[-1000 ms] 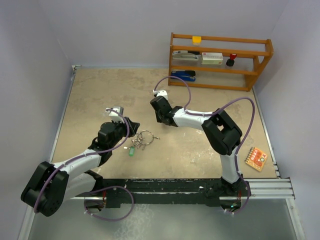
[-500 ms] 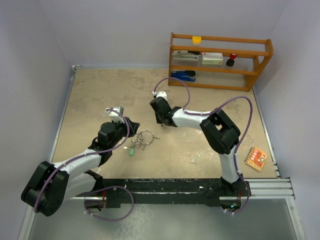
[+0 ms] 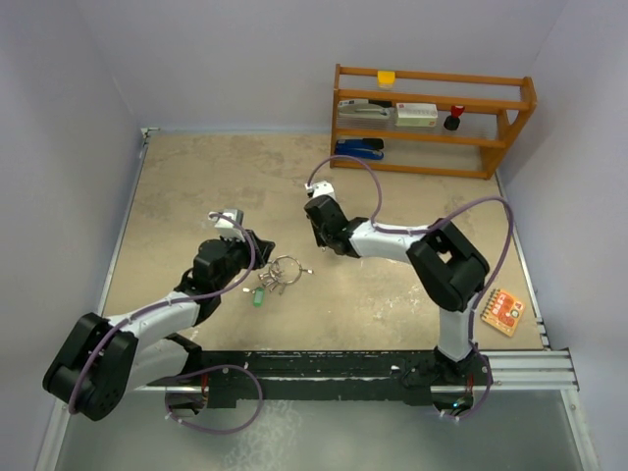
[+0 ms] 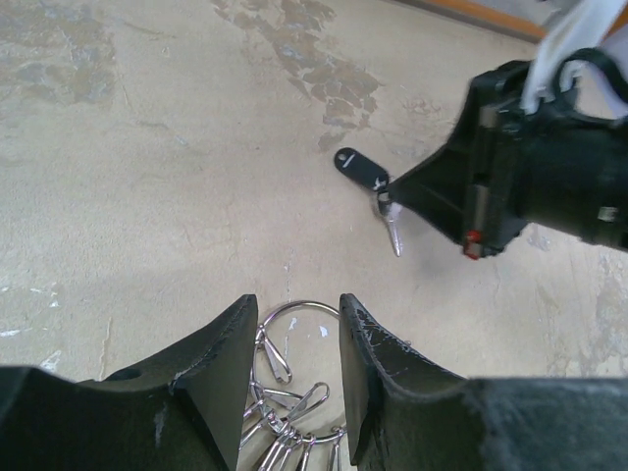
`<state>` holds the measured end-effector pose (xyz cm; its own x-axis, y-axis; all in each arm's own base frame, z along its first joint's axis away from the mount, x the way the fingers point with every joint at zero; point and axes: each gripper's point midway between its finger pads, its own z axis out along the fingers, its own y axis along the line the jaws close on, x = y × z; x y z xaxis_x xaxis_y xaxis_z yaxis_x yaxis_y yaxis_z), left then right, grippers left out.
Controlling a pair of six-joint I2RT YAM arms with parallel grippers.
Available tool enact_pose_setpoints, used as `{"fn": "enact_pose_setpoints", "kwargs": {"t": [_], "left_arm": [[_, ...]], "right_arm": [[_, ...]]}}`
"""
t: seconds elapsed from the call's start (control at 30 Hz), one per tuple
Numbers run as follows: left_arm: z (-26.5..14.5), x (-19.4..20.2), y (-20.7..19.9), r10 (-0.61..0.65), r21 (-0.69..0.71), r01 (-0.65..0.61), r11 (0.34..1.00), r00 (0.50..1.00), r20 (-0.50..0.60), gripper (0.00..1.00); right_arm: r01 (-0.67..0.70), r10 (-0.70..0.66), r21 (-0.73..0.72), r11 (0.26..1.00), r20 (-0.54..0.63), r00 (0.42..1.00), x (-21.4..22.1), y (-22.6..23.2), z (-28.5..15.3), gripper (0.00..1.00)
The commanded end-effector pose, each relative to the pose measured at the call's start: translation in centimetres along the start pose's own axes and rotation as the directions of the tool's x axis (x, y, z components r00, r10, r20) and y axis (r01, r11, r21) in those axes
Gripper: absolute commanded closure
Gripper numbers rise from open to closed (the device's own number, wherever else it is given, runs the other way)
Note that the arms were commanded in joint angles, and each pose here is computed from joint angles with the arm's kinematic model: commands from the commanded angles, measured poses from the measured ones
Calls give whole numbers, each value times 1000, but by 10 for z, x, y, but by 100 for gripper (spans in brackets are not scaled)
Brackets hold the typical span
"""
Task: Put the keys on the keyring
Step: Pick up the key from the center of the board, then insert the key onto the keyring.
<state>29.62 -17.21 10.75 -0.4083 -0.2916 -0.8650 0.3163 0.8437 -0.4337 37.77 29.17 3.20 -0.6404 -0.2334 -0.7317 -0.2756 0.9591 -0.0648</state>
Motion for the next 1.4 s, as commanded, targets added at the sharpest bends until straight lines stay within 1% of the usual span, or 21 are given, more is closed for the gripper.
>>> {"fn": "enact_pose_setpoints", "kwargs": {"t": [0.0, 0.13, 0.3, 0.57, 0.8, 0.9, 1.03, 1.17, 1.37], "left_arm": [[6, -15, -15, 14, 67, -18, 998, 999, 50, 64], [8, -13, -21, 12, 99, -16, 995, 999, 42, 64], [9, -18, -27, 0, 127, -8, 992, 998, 63, 64], [6, -18, -43, -4, 192, -8, 981, 998, 61, 64], [5, 0, -69, 58, 260, -61, 964, 998, 19, 64], [7, 12, -79, 92, 281, -85, 956, 996, -11, 64], [10, 29, -86, 145, 297, -123, 947, 988, -53, 64], [14, 44, -86, 197, 292, -163, 942, 976, -91, 64], [20, 61, -72, 235, 242, -197, 950, 962, -138, 64]], "right_arm": [[55, -45, -47, 997, 187, 981, -54, -15, -37, 100], [142, -107, -115, 983, 264, 959, -64, -24, -66, 100], [253, -179, -189, 949, 338, 924, -53, -27, -99, 100], [336, -185, -355, 872, 396, 899, -28, -12, -141, 100], [355, -190, -500, 790, 351, 917, 5, 1, -165, 100], [347, -206, -565, 748, 299, 932, 23, 9, -169, 100], [326, -235, -623, 711, 227, 945, 42, 15, -169, 100], [284, -244, -682, 674, 157, 957, 63, 22, -171, 100], [253, -245, -702, 665, 115, 963, 81, 21, -171, 100]]}}
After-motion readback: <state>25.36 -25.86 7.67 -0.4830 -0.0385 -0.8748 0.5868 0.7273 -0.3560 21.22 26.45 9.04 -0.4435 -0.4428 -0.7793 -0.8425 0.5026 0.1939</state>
